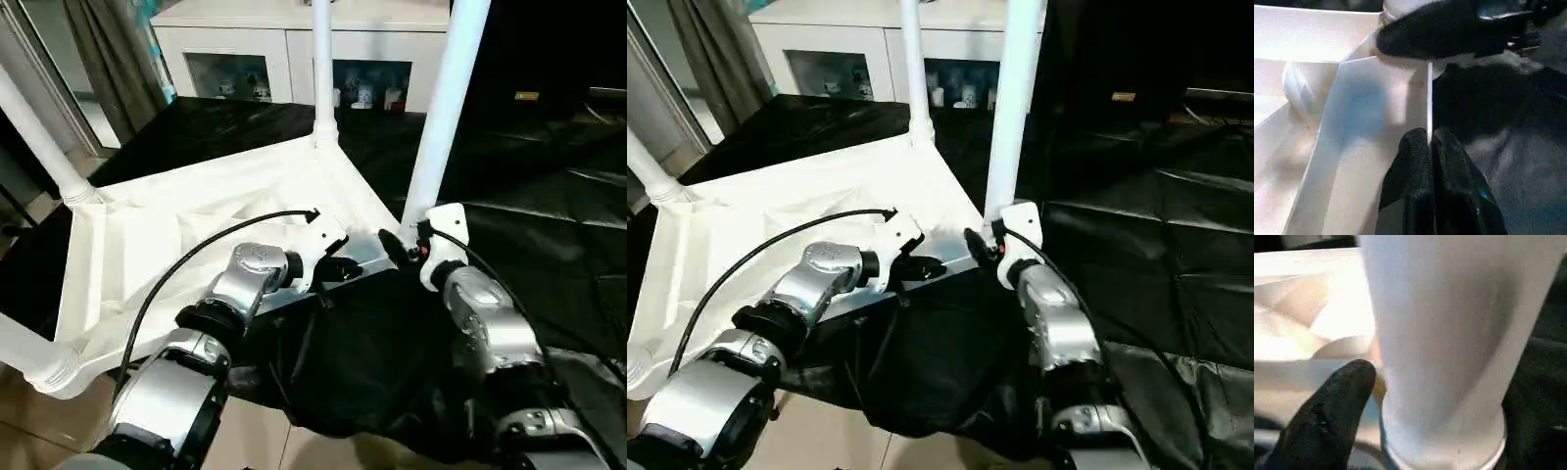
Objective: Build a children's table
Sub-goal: Rotate leg to tighten
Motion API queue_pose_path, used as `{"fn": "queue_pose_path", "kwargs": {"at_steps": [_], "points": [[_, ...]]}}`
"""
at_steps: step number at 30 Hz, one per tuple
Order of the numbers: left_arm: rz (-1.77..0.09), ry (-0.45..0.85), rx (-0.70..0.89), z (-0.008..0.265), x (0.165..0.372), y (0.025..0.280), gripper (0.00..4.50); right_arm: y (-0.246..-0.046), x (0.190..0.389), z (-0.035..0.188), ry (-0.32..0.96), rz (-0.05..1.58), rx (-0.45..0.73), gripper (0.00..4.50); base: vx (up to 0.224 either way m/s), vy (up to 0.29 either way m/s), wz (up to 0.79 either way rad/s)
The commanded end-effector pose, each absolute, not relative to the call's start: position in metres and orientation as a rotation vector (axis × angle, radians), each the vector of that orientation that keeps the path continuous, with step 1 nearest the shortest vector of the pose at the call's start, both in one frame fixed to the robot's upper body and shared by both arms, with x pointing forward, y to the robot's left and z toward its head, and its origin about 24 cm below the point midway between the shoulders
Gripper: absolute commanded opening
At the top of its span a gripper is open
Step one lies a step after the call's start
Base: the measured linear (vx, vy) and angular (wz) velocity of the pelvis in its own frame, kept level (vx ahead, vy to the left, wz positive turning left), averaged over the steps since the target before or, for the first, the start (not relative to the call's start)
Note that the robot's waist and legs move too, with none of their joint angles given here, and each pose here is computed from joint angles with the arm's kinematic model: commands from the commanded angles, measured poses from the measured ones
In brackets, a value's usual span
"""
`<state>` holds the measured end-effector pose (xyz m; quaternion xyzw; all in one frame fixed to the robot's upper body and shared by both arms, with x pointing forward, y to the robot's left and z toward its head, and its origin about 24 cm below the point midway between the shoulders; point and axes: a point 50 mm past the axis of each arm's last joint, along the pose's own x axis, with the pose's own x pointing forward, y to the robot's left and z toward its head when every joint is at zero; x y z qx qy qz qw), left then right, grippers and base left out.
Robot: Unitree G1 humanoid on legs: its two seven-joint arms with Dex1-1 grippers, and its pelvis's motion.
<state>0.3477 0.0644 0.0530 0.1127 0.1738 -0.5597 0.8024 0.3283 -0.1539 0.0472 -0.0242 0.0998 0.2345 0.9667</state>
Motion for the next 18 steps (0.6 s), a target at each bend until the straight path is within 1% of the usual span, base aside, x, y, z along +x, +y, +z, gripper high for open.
{"fn": "queue_pose_path", "kwargs": {"at_steps": [1,2,5,6,7,10,15,16,18], "points": [[-1.347,0.262,0.213,0.068,0.342,0.048,0.0,-0.118,0.313,0.04,0.231,0.772,-0.04,3.86,0.0,0.0,0.0],[-1.347,0.262,0.213,0.068,0.342,0.048,0.0,-0.118,0.313,0.04,0.231,0.772,-0.04,3.86,0.0,0.0,0.0],[-1.405,0.278,0.235,0.067,0.339,0.057,0.0,-0.131,0.308,0.045,0.233,0.853,-0.047,3.86,0.0,0.0,0.0],[-1.464,0.311,0.263,0.064,0.335,0.067,0.0,-0.143,0.301,0.05,0.241,0.937,-0.05,3.86,0.0,0.0,0.0],[-1.464,0.311,0.263,0.064,0.335,0.067,0.0,-0.143,0.301,0.05,0.241,0.937,-0.05,3.86,0.0,0.0,0.0],[-1.555,0.372,0.295,0.059,0.328,0.082,0.0,-0.158,0.29,0.056,0.267,1.059,-0.082,3.86,0.0,0.0,0.0],[-1.592,0.407,0.31,0.058,0.325,0.096,0.0,-0.169,0.286,0.061,0.291,1.124,-0.127,3.86,0.0,0.0,0.0],[-1.601,0.421,0.318,0.058,0.324,0.102,0.0,-0.174,0.285,0.062,0.31,1.14,-0.156,3.86,0.0,0.0,0.0],[-1.603,0.425,0.321,0.058,0.323,0.104,0.0,-0.175,0.285,0.062,0.319,1.145,-0.162,3.62,0.0,0.0,0.0]]}}
